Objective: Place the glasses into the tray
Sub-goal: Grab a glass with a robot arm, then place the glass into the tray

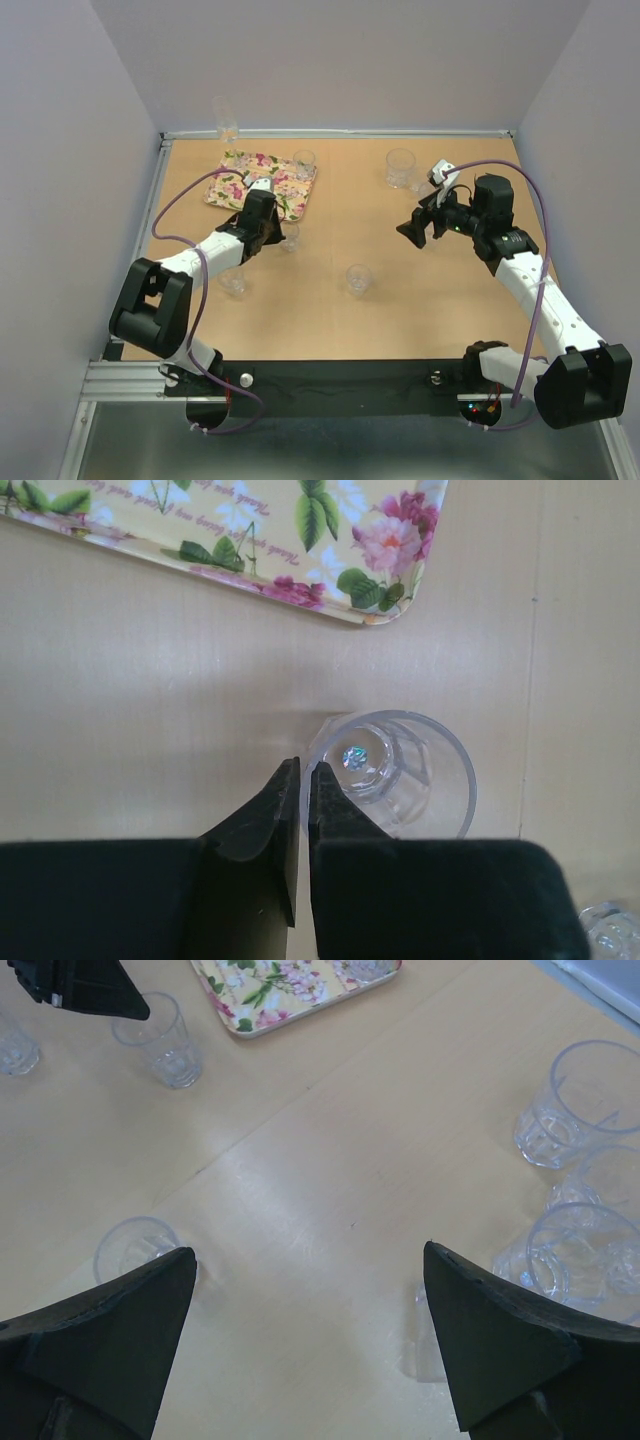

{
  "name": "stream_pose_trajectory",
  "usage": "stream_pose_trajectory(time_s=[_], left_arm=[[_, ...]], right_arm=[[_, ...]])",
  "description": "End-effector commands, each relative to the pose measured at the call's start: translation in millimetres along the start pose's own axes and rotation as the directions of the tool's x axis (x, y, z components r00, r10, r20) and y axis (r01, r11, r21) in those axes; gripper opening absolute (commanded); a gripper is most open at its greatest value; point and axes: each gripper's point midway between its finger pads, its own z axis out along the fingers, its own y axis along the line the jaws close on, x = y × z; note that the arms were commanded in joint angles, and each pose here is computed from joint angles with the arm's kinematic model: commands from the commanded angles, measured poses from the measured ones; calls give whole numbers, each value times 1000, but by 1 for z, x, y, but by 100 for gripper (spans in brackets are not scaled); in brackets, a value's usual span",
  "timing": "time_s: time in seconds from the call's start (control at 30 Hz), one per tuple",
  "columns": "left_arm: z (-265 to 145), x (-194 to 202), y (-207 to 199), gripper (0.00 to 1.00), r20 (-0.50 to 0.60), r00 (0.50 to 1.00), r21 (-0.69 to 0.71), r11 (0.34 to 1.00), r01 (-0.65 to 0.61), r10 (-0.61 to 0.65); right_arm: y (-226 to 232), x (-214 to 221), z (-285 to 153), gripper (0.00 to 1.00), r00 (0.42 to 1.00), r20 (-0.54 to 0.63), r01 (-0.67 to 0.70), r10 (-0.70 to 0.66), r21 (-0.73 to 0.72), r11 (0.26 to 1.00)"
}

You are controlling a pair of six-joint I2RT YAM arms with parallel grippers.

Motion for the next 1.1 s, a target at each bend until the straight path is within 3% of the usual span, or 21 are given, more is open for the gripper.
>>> stream_pose_trajectory(time_s=[0.0, 0.27, 0.6, 0.9, 1.07], left_arm=[[-20, -42, -17, 0, 107, 994, 44, 999, -11, 6], [-47, -94, -12, 0, 188, 981, 126, 992, 15, -39], [-49, -165, 54, 0, 275, 953, 75, 991, 108, -124], [-12, -196, 119, 0, 285, 948, -52, 986, 159, -138], [11, -211, 133, 0, 282, 951, -82, 984, 157, -128]], right_arm=[[-4, -8, -3, 100, 998, 42, 41, -42, 26, 999], [-3, -7, -3, 100, 998, 41, 38, -39, 24, 999], [-5, -10, -4, 100, 998, 44, 42, -44, 36, 998], [-7, -9, -4, 100, 998, 40, 43, -44, 46, 998], [-8, -7, -2, 100, 999, 34, 38, -40, 47, 998]])
